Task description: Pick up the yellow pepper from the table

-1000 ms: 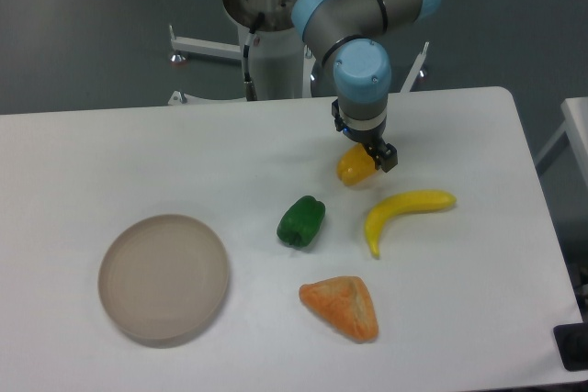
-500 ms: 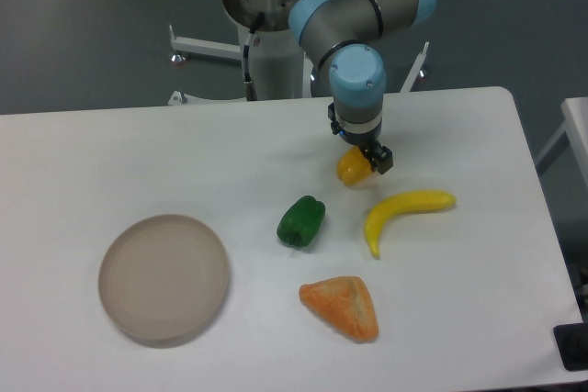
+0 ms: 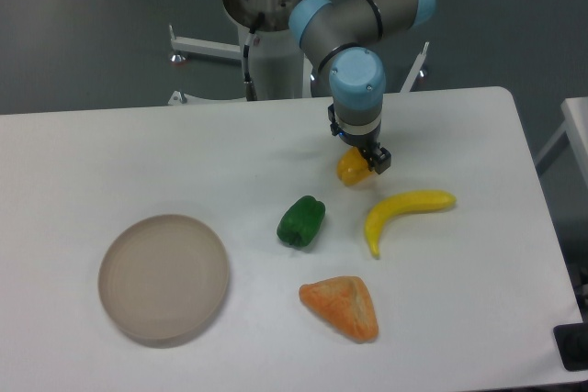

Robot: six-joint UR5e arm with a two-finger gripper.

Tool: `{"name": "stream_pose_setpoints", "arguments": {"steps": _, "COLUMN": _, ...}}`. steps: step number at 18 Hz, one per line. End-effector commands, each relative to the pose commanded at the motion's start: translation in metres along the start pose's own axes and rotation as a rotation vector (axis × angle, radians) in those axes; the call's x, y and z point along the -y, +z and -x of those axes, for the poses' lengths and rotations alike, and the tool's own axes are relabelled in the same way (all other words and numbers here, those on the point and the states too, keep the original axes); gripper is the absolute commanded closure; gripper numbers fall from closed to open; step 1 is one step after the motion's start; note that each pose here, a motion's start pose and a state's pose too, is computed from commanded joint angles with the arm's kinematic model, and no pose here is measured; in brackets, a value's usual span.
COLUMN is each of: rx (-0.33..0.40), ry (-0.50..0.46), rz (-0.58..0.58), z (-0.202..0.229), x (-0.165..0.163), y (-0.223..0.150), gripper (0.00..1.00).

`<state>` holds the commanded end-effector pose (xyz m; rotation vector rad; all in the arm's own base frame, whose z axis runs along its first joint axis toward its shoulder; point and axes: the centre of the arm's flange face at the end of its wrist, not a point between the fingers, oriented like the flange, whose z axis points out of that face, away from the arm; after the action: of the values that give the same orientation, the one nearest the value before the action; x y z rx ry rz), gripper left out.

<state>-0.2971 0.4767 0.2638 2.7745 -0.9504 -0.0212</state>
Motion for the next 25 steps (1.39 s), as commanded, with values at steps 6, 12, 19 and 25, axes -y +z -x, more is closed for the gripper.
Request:
{"name": "stream_pose_setpoints", "arguments": {"steps": 6, "rx": 0.027, "ry": -0.002, "rz": -0.006, "z": 0.010, "x": -0.005, "y": -0.013, "gripper": 0.52}}
{"name": "stream_pose_setpoints", "arguments": {"steps": 12, "rx": 0.109, "ry": -0.018, "rz": -0.040, "z": 0.044, "x": -0.006, "y": -0.057, "gripper": 0.54}}
{"name": "stream_pose_setpoints", "arguments": {"steps": 19, "rx": 0.179, "ry": -0.026, "rz": -0.120, "z": 0.094, "x": 0.003, "y": -0.087, "gripper": 0.54}}
{"name": "stream_pose_setpoints", "arguments": {"steps": 25, "rx": 0.191, "ry": -0.026, "rz": -0.142, "z": 0.112, "x": 0.007, "y": -0.090, "gripper": 0.54}}
